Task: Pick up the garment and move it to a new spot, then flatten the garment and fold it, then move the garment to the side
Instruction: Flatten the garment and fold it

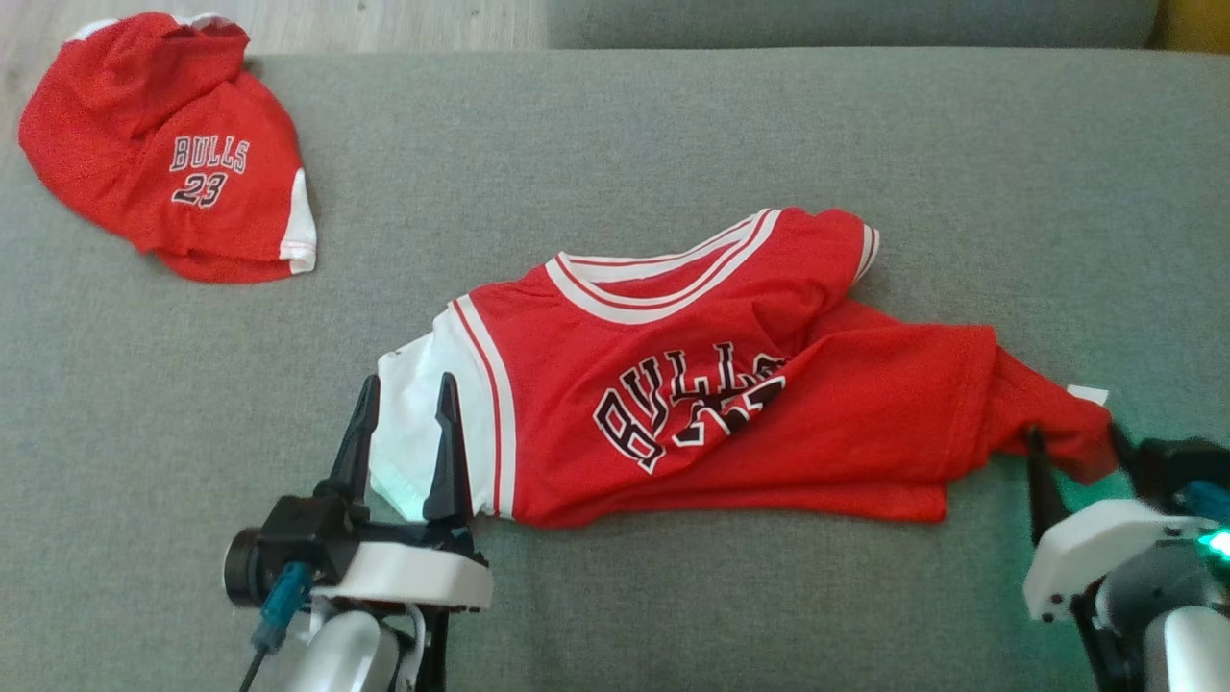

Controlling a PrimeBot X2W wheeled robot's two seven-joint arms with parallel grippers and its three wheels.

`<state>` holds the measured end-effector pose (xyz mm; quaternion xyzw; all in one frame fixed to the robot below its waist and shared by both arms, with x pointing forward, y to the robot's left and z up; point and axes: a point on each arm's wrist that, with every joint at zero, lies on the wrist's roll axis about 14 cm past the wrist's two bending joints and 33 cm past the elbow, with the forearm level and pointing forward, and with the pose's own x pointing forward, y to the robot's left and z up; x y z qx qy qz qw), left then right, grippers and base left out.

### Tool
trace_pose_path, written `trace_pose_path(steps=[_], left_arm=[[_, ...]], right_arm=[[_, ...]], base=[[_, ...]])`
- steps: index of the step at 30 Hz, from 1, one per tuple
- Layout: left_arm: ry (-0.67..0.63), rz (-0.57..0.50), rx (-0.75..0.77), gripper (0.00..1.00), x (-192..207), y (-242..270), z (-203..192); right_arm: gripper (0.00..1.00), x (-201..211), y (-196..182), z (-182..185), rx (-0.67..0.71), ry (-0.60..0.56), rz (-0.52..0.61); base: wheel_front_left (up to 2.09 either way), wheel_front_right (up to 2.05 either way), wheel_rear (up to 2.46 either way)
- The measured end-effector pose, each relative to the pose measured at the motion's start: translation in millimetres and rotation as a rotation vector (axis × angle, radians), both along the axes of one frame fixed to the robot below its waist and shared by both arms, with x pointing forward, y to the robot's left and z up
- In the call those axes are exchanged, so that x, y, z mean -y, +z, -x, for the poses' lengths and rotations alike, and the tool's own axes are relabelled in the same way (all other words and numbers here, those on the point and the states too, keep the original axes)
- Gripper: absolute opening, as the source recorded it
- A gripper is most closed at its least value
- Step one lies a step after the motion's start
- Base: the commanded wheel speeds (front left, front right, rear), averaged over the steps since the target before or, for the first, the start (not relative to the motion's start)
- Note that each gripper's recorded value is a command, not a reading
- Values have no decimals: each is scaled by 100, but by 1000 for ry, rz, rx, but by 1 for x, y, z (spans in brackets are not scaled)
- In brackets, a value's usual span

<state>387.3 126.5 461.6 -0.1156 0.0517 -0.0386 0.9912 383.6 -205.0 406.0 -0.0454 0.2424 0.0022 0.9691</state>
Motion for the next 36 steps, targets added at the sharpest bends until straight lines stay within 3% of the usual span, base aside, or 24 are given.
trace_pose_path(steps=[3,9,11,12,13,14,18,27,28,29,30,31,36], left_arm=[[6,2,-1,100,-2,-1,-1],[45,0,-4,100,-14,-3,-1],[67,-3,-7,100,-21,-3,0],[78,-5,-9,100,-25,-4,0],[87,-6,-11,100,-28,-4,0],[94,-8,-13,100,-30,-5,1],[113,-16,-16,100,-36,-6,2],[131,-13,11,100,-40,1,-4],[130,-16,13,100,-40,1,-6],[130,-16,12,100,-39,1,-6],[127,-11,10,100,-38,0,-7],[126,-6,9,100,-37,0,-7],[104,-2,21,100,-31,2,-8]], right_arm=[[100,-3,-25,9,-116,29,1],[100,-4,-45,-2,-224,70,14],[70,-7,-47,-10,-241,84,6],[41,-8,-48,-13,-251,90,5],[28,-9,-49,-17,-256,98,5],[0,-10,-49,-21,-255,108,11],[0,-10,-42,-45,-225,147,61],[0,-33,28,-143,62,290,253],[6,-35,32,-150,91,305,270],[25,-36,35,-156,114,312,283],[85,-37,37,-161,133,318,292],[100,-39,40,-165,156,326,296],[100,-47,43,-170,213,317,243]], base=[[0,0,0],[0,0,0],[0,0,0],[0,0,0],[0,0,0],[0,0,0],[0,0,0],[0,0,0],[0,0,0],[0,0,0],[0,0,0],[0,0,0],[0,0,0]])
